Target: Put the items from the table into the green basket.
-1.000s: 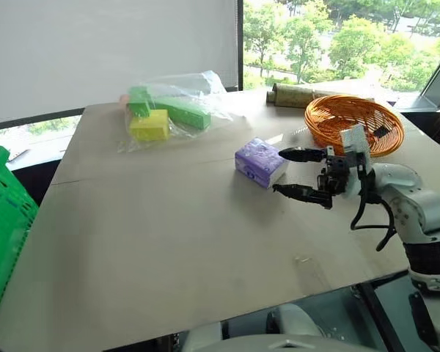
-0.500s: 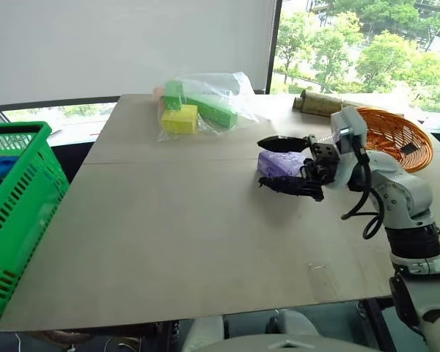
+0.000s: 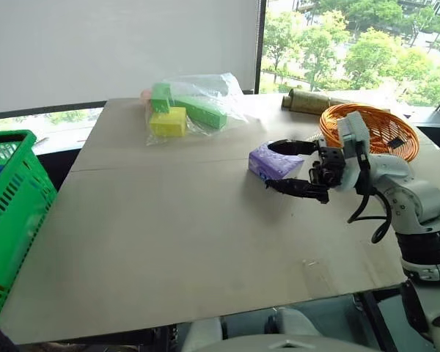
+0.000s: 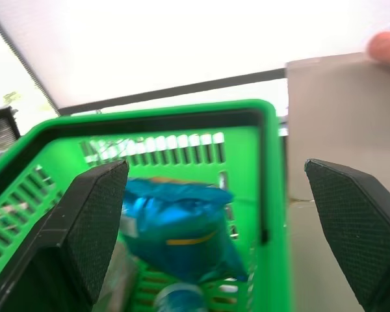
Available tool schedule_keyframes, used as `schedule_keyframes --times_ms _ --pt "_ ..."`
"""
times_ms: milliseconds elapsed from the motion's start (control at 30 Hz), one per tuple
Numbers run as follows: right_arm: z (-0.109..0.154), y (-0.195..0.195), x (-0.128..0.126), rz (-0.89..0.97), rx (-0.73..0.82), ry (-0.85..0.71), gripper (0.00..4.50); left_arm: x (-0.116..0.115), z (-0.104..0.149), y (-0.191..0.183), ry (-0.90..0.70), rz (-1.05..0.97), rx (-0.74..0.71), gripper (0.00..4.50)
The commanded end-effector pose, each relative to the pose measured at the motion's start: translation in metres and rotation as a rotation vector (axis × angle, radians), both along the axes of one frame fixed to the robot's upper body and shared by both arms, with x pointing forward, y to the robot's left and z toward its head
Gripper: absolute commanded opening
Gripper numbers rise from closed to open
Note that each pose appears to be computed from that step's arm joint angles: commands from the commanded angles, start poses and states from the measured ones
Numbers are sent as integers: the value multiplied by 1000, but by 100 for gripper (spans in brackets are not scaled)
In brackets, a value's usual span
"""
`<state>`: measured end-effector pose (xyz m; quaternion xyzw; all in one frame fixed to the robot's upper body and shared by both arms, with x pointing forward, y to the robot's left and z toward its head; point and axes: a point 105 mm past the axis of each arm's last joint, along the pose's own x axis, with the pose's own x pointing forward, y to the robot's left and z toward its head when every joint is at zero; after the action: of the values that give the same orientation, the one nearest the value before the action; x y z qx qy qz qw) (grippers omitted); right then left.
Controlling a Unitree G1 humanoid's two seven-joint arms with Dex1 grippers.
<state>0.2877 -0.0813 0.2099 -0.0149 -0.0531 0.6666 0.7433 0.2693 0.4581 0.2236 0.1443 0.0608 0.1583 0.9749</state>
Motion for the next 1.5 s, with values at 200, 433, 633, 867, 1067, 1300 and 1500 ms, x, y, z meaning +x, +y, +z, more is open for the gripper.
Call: schedule_keyframes --times_ms 200,433,633,867,1067,1300,1500 --pt "-30 -7 47 -327 -218 -143 450 24 -2 -174 96 -781 37 446" --pt "-76 10 105 -504 -475 -246 450 -14 -18 -225 229 -1052 -35 446" --pt "-91 8 139 -629 -587 -239 450 -22 -17 -226 254 -1023 -33 446" --pt "-117 24 116 -455 -623 -28 282 -32 -21 -227 257 -972 -37 450" --pt "-118 16 123 -511 -681 -76 3 -29 -21 -231 243 -957 -33 450" --pt "-106 8 132 -553 -662 -166 3 -17 -21 -234 221 -953 -29 450" --pt "-68 21 103 -373 -446 -71 88 -1 -28 -255 202 -1034 -46 450"
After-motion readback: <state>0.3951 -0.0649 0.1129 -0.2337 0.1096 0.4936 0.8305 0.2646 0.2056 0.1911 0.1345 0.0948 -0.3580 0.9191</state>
